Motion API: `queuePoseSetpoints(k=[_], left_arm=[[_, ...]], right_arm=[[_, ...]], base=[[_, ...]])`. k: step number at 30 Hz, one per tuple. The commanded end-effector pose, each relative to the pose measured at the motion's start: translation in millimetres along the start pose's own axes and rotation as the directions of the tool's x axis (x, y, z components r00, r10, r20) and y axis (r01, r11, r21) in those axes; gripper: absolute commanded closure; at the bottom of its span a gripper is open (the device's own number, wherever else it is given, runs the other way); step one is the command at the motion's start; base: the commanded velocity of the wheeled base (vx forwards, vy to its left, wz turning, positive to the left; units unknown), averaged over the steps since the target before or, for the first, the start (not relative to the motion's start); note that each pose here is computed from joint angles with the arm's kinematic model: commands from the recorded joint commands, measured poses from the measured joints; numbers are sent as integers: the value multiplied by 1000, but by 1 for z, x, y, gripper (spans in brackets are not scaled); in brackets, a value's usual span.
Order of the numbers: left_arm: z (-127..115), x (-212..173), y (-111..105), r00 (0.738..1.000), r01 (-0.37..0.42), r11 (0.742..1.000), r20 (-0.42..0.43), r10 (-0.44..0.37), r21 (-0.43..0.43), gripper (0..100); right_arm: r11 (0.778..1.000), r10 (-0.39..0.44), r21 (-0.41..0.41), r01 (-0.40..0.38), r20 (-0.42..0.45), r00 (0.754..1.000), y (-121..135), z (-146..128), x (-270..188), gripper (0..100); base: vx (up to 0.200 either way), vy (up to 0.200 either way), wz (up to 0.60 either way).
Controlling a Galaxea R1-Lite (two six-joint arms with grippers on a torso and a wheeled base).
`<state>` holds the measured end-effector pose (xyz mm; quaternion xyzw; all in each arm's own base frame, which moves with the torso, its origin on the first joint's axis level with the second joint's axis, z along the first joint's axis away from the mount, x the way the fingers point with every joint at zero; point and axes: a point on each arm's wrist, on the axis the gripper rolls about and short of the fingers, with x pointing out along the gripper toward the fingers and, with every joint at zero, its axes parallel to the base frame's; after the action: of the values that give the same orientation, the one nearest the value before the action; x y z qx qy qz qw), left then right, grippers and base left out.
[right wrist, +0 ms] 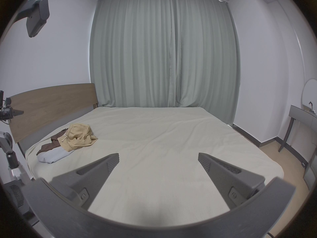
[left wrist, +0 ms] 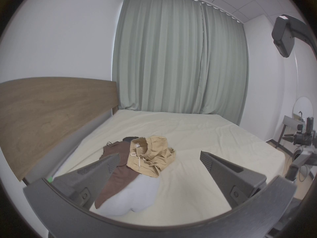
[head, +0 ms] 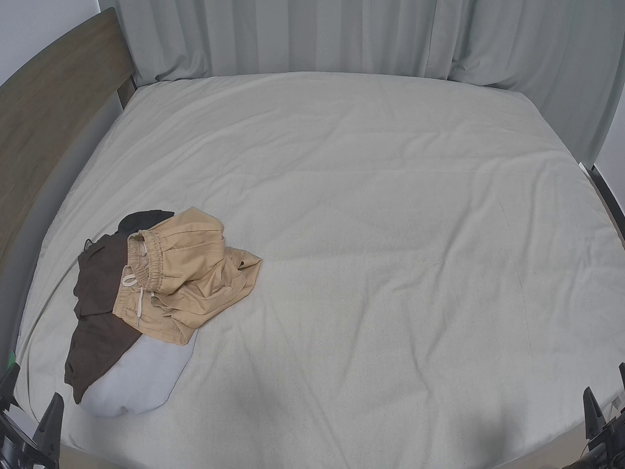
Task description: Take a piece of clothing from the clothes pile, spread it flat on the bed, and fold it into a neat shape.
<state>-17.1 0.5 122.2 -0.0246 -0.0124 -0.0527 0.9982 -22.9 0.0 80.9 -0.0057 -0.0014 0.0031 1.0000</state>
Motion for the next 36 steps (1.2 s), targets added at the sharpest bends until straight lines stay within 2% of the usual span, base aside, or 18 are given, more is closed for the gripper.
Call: queuePoseSetpoints(k=[1, 7, 10, 36], left_arm=[[2, 11, 0, 995, 40, 998, -88, -44, -48, 0], [13, 21, 0, 988, 60, 983, -131, -83, -173, 0], [20, 28, -1, 985, 60, 977, -148, -92, -203, 0], [50, 108, -8, 958, 105, 951, -227, -176, -292, 0]], right_arm=[[1000, 2, 2, -2, -1, 1000, 0, -5, 0, 0], [1000, 2, 1, -2, -1, 1000, 0, -5, 0, 0], [1000, 3, 2, -3, -1, 1000, 0, -5, 0, 0], [1000, 2, -1, -2, -1, 1000, 0, -5, 0, 0]], base=[[0, 0, 0], [0, 0, 0], [0, 0, 0], [0, 0, 0]])
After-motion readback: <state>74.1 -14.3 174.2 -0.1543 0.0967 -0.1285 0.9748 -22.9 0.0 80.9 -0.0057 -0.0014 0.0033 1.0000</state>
